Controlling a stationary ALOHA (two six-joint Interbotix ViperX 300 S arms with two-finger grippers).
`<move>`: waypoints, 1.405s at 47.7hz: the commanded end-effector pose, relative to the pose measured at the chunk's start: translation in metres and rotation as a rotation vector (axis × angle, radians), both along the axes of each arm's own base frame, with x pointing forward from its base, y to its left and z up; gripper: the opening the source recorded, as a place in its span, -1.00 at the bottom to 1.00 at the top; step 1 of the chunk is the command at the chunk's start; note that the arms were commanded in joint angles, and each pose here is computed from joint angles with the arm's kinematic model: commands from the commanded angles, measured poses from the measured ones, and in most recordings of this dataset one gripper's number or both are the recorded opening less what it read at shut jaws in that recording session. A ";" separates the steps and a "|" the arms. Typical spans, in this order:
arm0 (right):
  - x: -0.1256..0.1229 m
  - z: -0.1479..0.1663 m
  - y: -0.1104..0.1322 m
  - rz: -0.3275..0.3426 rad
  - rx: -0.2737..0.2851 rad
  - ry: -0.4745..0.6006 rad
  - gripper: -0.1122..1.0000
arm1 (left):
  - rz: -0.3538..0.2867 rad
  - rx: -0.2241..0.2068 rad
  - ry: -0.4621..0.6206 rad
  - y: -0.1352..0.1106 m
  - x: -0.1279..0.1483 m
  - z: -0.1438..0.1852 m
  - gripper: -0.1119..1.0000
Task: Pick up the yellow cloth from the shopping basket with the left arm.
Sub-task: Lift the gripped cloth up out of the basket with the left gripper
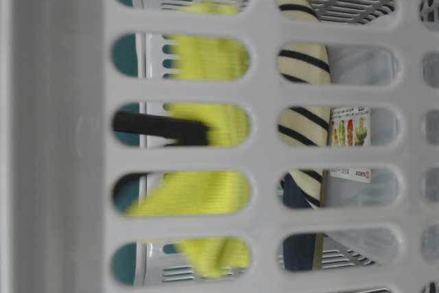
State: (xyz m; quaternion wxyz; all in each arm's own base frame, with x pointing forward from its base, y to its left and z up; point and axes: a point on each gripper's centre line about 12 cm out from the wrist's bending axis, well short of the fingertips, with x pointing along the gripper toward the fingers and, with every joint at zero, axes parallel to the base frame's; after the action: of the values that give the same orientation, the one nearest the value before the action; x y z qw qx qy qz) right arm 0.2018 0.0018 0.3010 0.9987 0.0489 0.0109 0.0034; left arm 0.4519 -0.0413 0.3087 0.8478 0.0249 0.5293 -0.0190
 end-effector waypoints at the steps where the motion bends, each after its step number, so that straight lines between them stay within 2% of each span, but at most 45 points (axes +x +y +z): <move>1: 0.001 0.003 0.000 0.001 0.008 -0.011 0.58 | 0.006 -0.005 -0.061 0.001 -0.007 0.054 -0.54; 7: 0.001 0.003 0.000 0.001 0.009 -0.011 0.58 | 0.010 -0.007 -0.069 0.001 -0.013 0.084 -0.54; 12: 0.001 0.003 0.001 0.002 0.009 -0.011 0.58 | 0.012 -0.007 -0.069 0.002 -0.016 0.096 -0.54; 48: 0.001 0.003 0.002 0.012 0.006 -0.011 0.57 | 0.014 -0.007 -0.060 0.002 -0.016 0.098 -0.54; 62: 0.001 0.003 0.002 0.011 0.009 -0.009 0.57 | 0.011 -0.010 -0.090 0.001 -0.016 0.109 -0.54; 67: 0.001 0.000 0.002 0.011 0.009 -0.003 0.57 | 0.017 -0.007 -0.067 0.003 -0.018 0.108 -0.54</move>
State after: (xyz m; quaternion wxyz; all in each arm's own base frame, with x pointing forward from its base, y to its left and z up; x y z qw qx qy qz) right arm 0.2015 0.0037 0.2985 0.9986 0.0511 0.0142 0.0078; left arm 0.4421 -0.0401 0.3971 0.8560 0.0197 0.5164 -0.0157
